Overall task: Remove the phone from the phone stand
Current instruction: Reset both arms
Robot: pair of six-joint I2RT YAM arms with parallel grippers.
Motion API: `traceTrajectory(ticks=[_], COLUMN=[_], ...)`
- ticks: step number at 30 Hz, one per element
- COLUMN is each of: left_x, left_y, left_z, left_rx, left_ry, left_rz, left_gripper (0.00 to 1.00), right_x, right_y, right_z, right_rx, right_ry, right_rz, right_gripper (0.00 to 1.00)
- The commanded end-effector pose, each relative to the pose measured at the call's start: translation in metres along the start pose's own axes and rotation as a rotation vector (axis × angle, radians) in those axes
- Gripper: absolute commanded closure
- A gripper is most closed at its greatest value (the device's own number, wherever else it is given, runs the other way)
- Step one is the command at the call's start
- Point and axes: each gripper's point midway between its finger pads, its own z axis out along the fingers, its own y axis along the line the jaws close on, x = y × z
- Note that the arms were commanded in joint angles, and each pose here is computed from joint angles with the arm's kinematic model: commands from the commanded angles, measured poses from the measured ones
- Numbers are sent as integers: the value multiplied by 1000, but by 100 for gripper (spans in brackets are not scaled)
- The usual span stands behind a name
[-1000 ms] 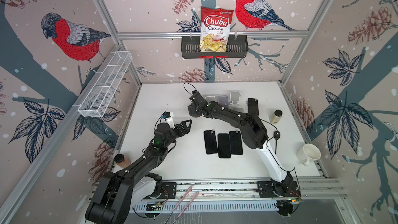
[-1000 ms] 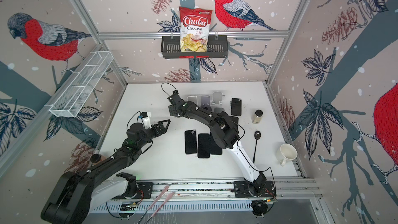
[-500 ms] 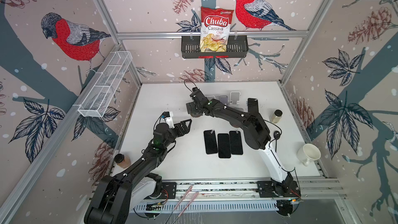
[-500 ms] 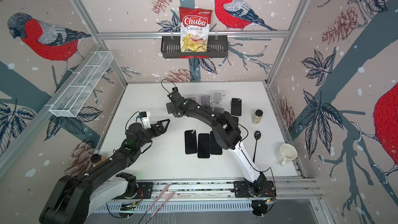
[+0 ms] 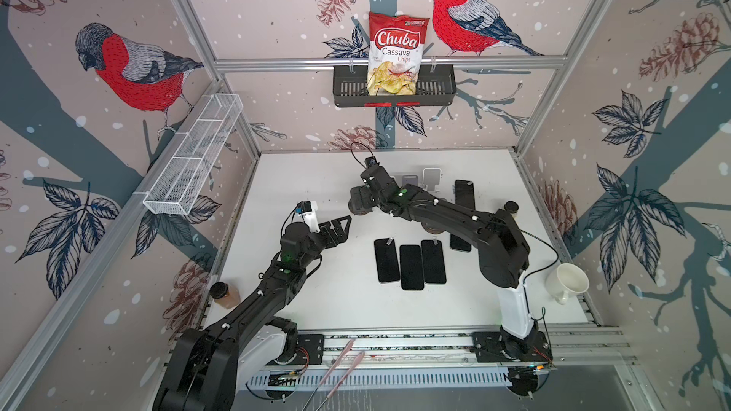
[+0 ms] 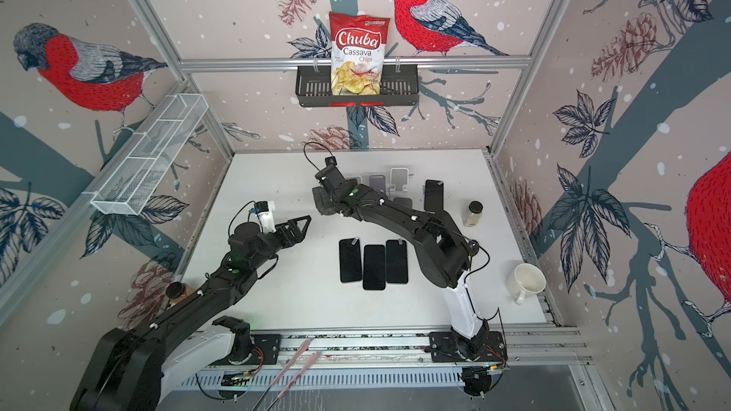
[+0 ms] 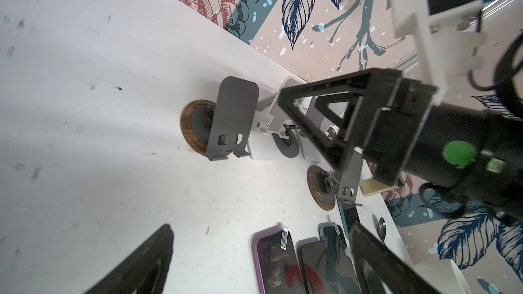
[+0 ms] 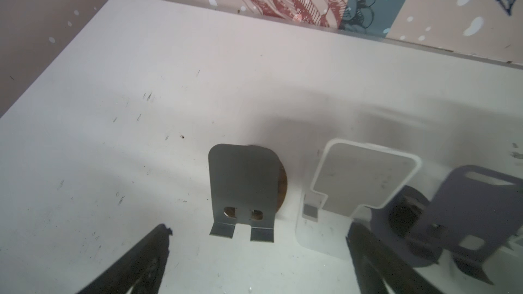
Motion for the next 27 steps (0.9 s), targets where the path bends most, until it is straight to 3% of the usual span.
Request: traceTrajectory(ticks=[1, 11, 22, 27], left_x=[-4, -13, -37, -54], left_y=[0, 13, 30, 38], left_z=[-1, -3, -19, -29], left_rx=[-13, -108, -256, -357], left_ry=[-12, -38, -139, -182], left_rz=[22, 78, 126, 182], left_gripper=[4, 4, 4, 4], right_x=[-14, 2, 37, 53], right_y=[-15, -80, -225, -278], right_z=[-18, -77, -156, -175], right_rx=[38, 107, 307, 402], right_ry=[-66, -123, -221, -255], right_rz=[2, 94, 289, 344], right_gripper=[1, 0, 1, 1])
